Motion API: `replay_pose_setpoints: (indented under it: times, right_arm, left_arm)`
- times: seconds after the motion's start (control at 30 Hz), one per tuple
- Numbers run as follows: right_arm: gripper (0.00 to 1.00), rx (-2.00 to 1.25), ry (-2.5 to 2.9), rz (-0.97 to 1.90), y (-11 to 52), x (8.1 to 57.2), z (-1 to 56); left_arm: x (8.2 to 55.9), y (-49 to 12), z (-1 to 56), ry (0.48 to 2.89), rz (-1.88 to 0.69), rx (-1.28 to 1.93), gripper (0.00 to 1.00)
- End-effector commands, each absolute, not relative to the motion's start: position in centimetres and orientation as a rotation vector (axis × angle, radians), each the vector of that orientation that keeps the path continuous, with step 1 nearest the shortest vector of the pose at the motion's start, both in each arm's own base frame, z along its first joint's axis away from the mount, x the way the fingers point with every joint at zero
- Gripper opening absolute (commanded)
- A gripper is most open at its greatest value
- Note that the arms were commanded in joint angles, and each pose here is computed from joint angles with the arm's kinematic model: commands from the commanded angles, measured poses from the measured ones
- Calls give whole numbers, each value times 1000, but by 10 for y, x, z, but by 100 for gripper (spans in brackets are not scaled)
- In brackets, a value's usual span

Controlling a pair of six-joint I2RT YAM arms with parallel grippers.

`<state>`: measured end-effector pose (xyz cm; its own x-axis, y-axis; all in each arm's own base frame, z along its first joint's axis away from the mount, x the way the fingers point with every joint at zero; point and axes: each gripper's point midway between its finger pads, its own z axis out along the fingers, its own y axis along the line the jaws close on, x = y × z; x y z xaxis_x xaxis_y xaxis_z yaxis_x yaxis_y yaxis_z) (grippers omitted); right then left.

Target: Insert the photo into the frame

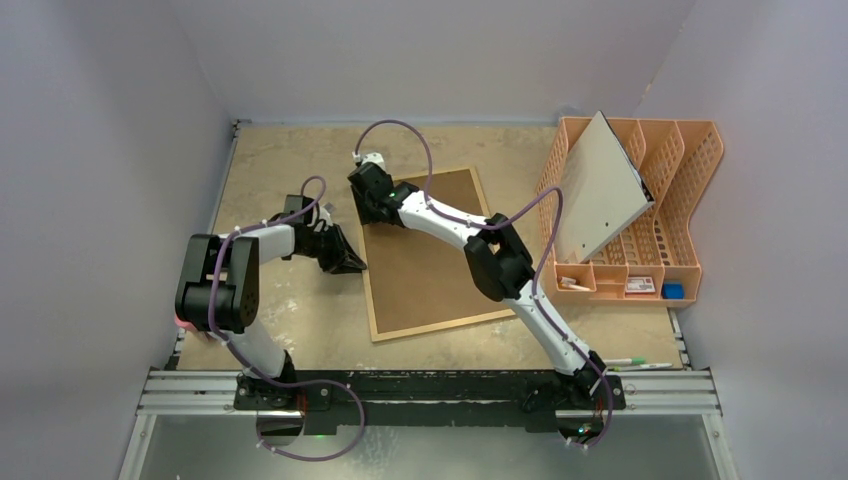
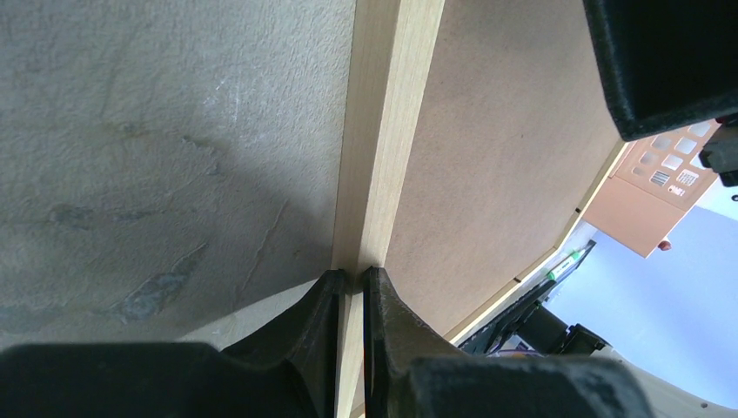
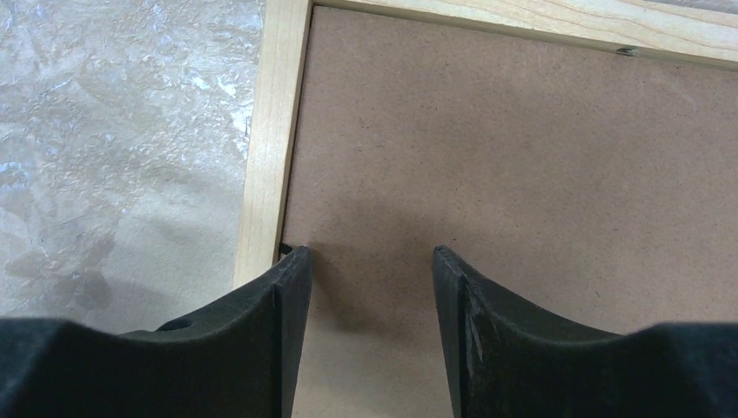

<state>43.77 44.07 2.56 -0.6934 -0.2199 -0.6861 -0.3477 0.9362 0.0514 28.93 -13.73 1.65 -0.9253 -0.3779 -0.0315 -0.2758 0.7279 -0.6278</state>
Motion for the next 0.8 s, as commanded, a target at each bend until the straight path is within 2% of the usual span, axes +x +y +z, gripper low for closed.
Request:
replay_pose_setpoints:
  times: [0.0, 0.13, 0.3, 0.5, 0.67, 0.77]
  right_arm:
    - [56, -580, 2853, -86, 364, 339, -116]
    - [56, -544, 2870, -54, 370, 339, -110]
    - [60, -492, 2809, 174, 400, 346, -83]
    - [56, -448, 2834, 286, 405, 346, -79]
    - [65, -440, 2837, 314, 408, 346, -80]
    - [67, -431, 2864, 213, 397, 347, -88]
  left_arm:
    - [238, -102, -27, 3006, -615, -604, 14]
    - [238, -102, -26, 3005, -611, -606, 14]
    - [239, -101, -27, 3004, -606, -606, 14]
    - [239, -101, -28, 3005, -599, -603, 14]
    - [239, -100, -28, 3005, -597, -603, 14]
    - [237, -100, -29, 3010, -592, -607, 14]
